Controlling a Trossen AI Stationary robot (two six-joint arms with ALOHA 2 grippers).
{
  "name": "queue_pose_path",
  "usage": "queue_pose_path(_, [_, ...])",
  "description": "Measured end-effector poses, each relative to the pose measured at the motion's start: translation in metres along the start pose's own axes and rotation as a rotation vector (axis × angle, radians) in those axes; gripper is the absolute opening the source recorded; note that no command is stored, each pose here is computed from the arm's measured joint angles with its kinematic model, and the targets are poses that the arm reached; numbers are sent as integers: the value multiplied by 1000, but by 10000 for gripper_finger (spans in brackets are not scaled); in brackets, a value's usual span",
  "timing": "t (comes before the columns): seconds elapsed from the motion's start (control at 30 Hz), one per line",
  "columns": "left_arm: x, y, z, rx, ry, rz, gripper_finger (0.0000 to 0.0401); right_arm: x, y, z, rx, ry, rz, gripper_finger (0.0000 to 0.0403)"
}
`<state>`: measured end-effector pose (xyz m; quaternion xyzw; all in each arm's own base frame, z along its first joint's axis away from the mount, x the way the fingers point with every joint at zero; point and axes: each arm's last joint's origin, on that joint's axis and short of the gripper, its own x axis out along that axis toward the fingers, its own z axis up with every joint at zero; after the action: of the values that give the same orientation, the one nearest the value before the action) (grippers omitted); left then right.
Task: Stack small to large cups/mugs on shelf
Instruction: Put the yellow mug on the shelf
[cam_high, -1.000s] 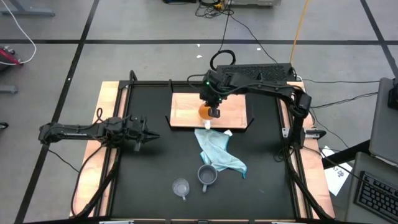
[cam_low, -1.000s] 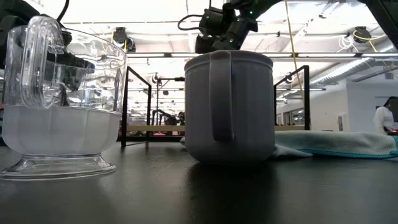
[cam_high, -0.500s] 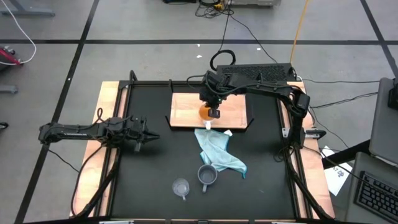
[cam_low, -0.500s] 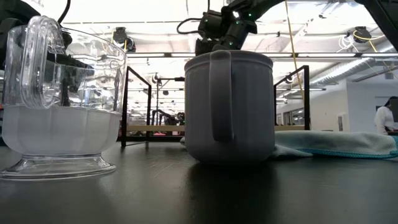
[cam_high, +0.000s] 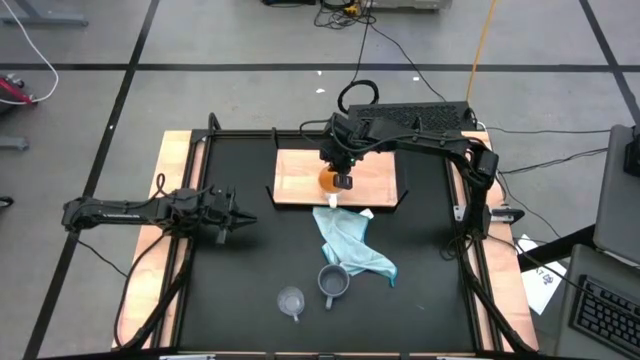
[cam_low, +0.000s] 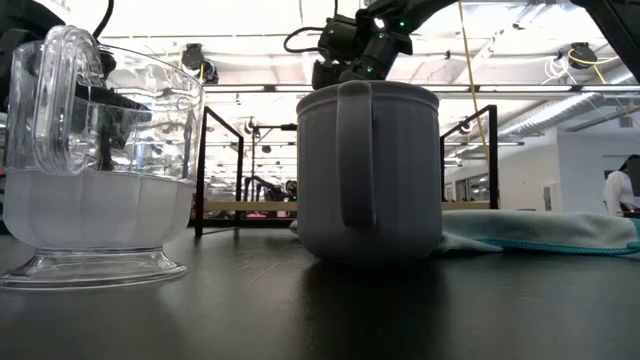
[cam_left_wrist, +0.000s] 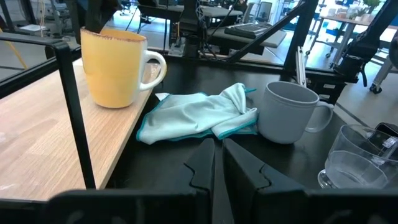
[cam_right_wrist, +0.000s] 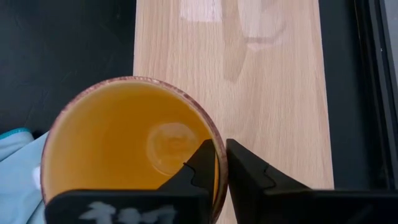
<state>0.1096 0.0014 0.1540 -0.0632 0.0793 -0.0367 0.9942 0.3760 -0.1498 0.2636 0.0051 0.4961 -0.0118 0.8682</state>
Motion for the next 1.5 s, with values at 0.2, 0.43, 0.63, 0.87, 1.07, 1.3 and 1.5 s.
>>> queue_pose_path(0.2, [0, 0, -1, 0, 12, 1, 33, 0, 0, 0, 2, 3, 0, 21])
queue_pose_path(0.43, [0, 0, -2, 1, 19, 1, 33, 2, -1, 1, 10, -6, -3, 21])
queue_pose_path(0.63, [0, 0, -2, 0, 19, 1, 33, 1, -3, 0, 17, -7, -3, 34])
queue_pose_path(0.87, [0, 0, -2, 1, 19, 2, 33, 1, -4, 0, 25, -8, -5, 48])
queue_pose_path(1.07, [0, 0, -2, 1, 19, 2, 33, 1, -4, 0, 24, -8, -6, 55])
queue_pose_path(1.3, [0, 0, -2, 0, 20, 2, 33, 1, -6, 0, 28, -16, -11, 70])
queue_pose_path(1.5, [0, 0, -2, -3, 20, 2, 33, 0, -12, -2, 47, -19, -20, 82])
